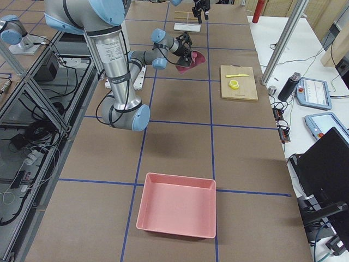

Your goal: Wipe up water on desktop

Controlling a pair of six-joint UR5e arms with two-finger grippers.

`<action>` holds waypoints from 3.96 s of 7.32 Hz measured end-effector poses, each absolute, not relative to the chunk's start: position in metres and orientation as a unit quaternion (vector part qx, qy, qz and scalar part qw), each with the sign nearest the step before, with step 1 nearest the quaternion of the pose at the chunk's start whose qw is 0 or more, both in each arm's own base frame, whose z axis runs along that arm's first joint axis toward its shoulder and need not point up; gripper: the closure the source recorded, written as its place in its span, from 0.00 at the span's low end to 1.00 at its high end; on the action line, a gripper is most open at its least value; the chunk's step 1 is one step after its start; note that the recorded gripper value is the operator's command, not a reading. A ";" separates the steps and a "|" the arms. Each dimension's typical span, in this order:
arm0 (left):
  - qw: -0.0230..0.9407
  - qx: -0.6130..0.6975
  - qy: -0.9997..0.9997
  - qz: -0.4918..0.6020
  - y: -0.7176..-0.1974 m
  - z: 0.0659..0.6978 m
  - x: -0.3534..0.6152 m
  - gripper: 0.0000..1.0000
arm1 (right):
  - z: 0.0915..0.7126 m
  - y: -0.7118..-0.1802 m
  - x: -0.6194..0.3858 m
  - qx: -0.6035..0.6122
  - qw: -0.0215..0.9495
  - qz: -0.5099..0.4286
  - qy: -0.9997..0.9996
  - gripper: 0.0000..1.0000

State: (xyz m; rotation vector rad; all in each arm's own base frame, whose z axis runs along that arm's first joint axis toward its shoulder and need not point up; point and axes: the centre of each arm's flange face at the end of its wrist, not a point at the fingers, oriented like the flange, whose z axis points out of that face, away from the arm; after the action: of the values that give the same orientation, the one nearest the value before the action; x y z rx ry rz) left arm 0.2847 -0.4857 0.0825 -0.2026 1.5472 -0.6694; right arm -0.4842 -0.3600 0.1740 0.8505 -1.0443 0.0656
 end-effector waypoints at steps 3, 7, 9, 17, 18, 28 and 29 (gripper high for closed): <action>0.697 -0.091 0.656 -0.274 -0.521 0.140 0.223 0.01 | 0.172 -0.358 -0.478 0.386 0.802 0.021 -0.456 1.00; 0.762 0.034 0.622 -0.178 -0.545 0.231 0.162 0.01 | 0.163 -0.362 -0.451 0.374 0.832 0.013 -0.409 1.00; 0.798 0.098 0.584 -0.110 -0.545 0.288 0.134 0.01 | 0.168 -0.381 -0.435 0.360 0.846 0.013 -0.394 1.00; 0.923 0.119 0.345 0.119 -0.542 0.535 -0.063 0.01 | 0.190 -0.405 -0.392 0.305 0.905 -0.035 -0.295 1.00; 0.925 0.097 0.345 0.123 -0.524 0.582 -0.083 0.01 | 0.191 -0.404 -0.389 0.297 0.908 -0.038 -0.295 1.00; 0.928 0.014 0.372 0.003 -0.448 0.664 -0.095 0.01 | 0.310 -0.470 -0.420 0.184 0.967 -0.117 -0.134 1.00; 0.928 0.014 0.372 0.003 -0.448 0.663 -0.095 0.01 | 0.336 -0.491 -0.416 0.174 0.970 -0.138 -0.103 1.00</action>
State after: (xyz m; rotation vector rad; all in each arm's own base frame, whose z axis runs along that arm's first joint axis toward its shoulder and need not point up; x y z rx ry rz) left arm -0.0953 -0.4479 0.6631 0.0294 0.7619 0.0066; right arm -0.4158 -0.4907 0.3358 0.3507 -0.2083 -0.2797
